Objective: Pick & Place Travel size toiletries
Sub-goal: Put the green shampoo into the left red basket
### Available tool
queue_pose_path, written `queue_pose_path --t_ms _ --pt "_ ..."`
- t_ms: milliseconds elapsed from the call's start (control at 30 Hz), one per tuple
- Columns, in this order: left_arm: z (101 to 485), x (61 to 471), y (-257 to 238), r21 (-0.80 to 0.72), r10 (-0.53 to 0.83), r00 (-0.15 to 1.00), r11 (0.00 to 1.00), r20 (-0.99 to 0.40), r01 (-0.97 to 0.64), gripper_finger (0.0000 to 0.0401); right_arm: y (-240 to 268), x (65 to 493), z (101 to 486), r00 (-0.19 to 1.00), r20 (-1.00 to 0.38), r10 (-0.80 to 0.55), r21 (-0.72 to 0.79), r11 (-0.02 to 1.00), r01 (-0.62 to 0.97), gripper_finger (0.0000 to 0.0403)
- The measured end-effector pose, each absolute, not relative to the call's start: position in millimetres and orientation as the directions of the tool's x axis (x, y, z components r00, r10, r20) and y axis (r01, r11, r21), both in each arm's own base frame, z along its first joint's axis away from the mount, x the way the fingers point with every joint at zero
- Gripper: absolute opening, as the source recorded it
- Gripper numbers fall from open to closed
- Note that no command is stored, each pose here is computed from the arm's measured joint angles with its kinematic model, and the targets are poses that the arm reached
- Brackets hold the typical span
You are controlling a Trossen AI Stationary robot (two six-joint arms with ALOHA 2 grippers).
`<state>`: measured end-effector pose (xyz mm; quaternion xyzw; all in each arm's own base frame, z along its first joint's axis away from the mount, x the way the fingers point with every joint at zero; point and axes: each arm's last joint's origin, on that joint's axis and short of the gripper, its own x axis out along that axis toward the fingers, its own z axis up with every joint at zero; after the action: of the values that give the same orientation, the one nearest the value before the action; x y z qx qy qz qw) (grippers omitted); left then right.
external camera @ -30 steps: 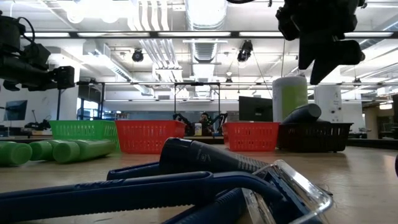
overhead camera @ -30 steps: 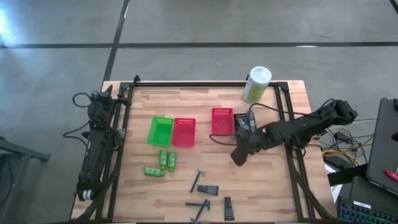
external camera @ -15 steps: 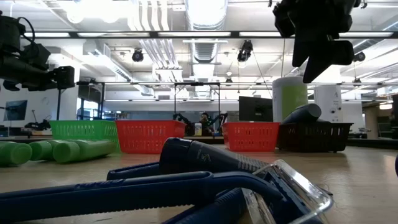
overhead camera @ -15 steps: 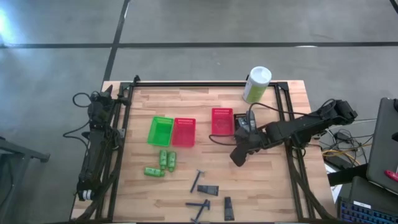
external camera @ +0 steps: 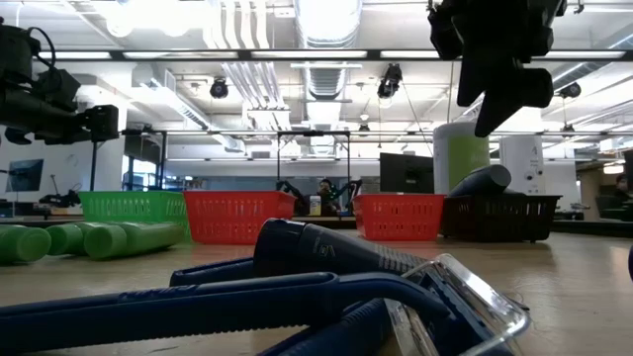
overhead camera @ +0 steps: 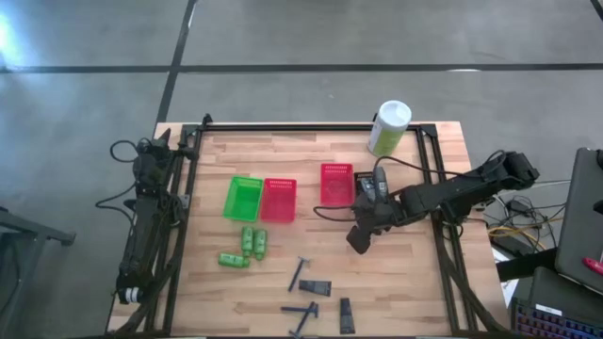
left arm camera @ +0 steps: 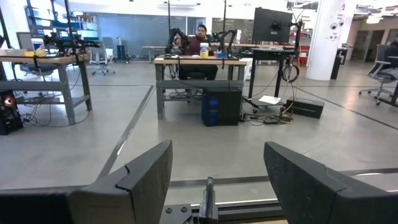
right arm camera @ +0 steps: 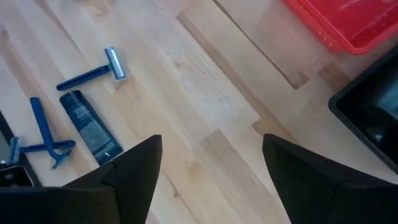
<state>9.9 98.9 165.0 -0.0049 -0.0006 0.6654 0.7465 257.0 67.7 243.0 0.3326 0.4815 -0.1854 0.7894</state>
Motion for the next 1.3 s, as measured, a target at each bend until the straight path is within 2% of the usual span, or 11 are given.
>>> queue_pose_path --t_ms 500,767,833,1000,1100,1133,1200,1267,1300 --pt "165 10 99 -0.008 0.993 0.114 0.114 -0.005 -0.993 0.0259 70 262 239 0.464 -0.883 0.074 0.395 0.650 0.650 0.0309" --pt "165 10 99 -0.008 0.993 0.115 0.115 -0.005 -0.993 0.0259 74 274 268 0.639 -0.760 0.121 0.511 0.718 0.472 0.0321" --pt "165 10 99 -0.008 0.993 0.115 0.115 -0.005 -0.993 0.0259 74 274 272 0.644 -0.755 0.124 0.502 0.741 0.446 0.0324" --pt "165 10 99 0.002 0.994 0.113 0.113 -0.001 -0.994 0.0259 67 278 282 0.673 -0.734 0.093 0.531 0.696 0.483 0.0324" --pt "167 10 99 0.005 0.994 0.108 0.108 0.020 -0.994 0.0259 63 276 282 0.647 -0.759 0.071 0.499 0.702 0.508 0.0315" --pt "168 10 99 -0.042 0.993 0.118 0.119 0.027 -0.992 0.0259 62 275 281 0.637 -0.768 0.067 0.489 0.703 0.516 0.0310" --pt "167 12 99 -0.250 0.981 0.194 0.192 0.019 -0.949 0.0259 62 273 280 0.620 -0.782 0.065 0.476 0.705 0.525 0.0302" --pt "168 15 98 -0.511 0.957 0.289 0.261 0.027 -0.819 0.0259 62 272 278 0.609 -0.790 0.064 0.466 0.708 0.530 0.0294" --pt "169 16 98 -0.623 0.950 0.310 0.261 0.031 -0.737 0.0259 61 272 277 0.606 -0.793 0.063 0.463 0.708 0.533 0.0290"
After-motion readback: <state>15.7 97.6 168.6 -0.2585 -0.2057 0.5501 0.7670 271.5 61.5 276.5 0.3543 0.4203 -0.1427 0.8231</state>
